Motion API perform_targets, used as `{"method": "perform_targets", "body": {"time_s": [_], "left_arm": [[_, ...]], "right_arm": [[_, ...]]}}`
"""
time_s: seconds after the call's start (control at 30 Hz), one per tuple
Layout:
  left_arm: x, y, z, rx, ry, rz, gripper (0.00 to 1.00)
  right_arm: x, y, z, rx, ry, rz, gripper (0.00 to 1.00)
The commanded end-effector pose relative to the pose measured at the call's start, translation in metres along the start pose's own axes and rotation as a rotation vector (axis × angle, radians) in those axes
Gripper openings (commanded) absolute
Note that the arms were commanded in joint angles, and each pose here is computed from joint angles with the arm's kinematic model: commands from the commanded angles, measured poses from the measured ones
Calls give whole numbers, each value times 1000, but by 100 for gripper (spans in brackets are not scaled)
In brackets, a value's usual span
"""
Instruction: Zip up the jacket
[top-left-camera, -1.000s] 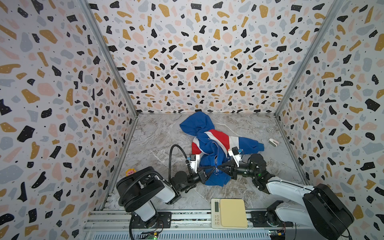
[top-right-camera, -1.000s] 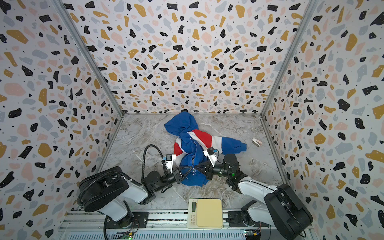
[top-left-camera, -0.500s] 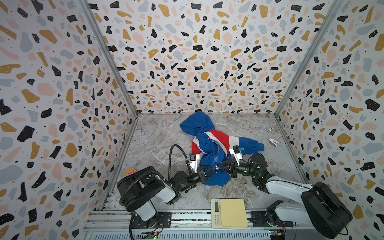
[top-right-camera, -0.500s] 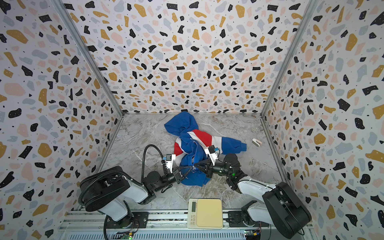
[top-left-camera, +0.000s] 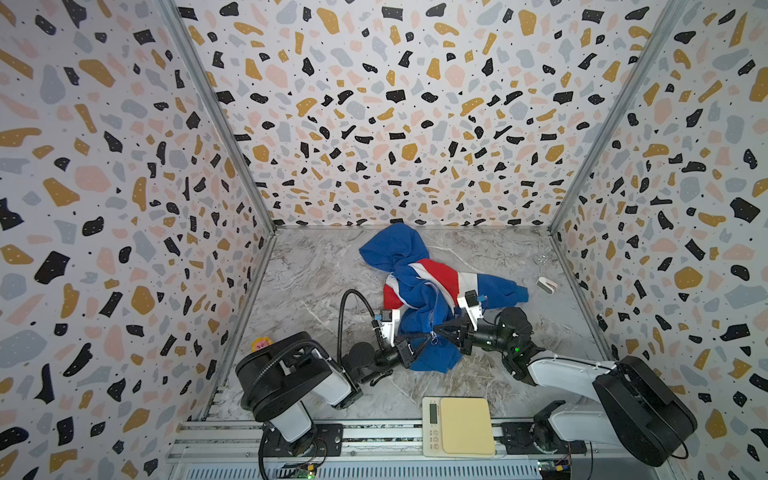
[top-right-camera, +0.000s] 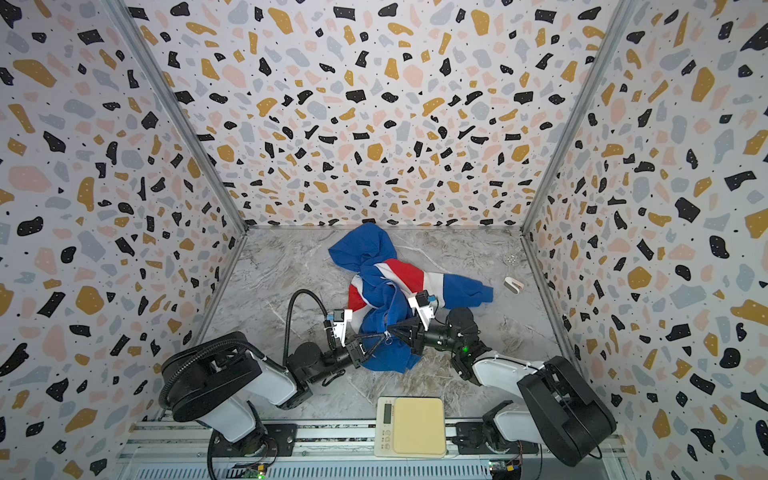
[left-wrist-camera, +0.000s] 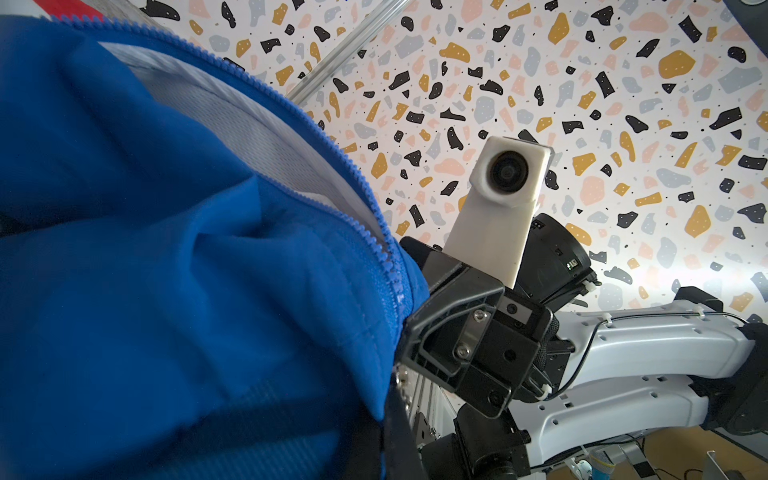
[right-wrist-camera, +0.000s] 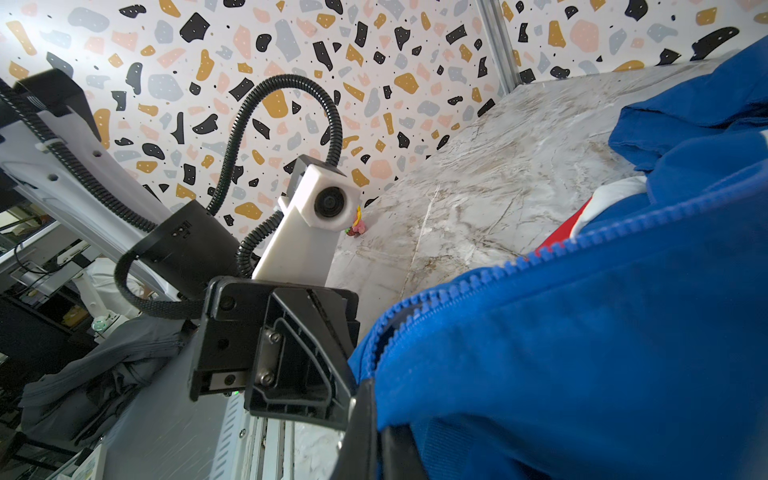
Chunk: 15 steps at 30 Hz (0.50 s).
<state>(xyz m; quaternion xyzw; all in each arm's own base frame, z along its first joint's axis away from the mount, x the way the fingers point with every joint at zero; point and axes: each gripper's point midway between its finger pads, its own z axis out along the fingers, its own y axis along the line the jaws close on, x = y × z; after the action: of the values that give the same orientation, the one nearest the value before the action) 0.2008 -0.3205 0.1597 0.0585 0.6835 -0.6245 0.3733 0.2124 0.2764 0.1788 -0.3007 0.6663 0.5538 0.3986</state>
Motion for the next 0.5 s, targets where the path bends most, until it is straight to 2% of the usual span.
{"method": "perform_targets", "body": {"time_s": [0.0,0.23,0.47], "left_arm": [[-12,-25,-3,100,-45,23,0],[-13,-26,-4,104,-44,23,0],[-10,-25,-8,98,-40,20,0]], "right_arm": [[-7,8,1,-24,-20,-50,0],[-14,3,-1,29,-42,-85,0],[-25,1,-13,94,-115,-152,0]]}}
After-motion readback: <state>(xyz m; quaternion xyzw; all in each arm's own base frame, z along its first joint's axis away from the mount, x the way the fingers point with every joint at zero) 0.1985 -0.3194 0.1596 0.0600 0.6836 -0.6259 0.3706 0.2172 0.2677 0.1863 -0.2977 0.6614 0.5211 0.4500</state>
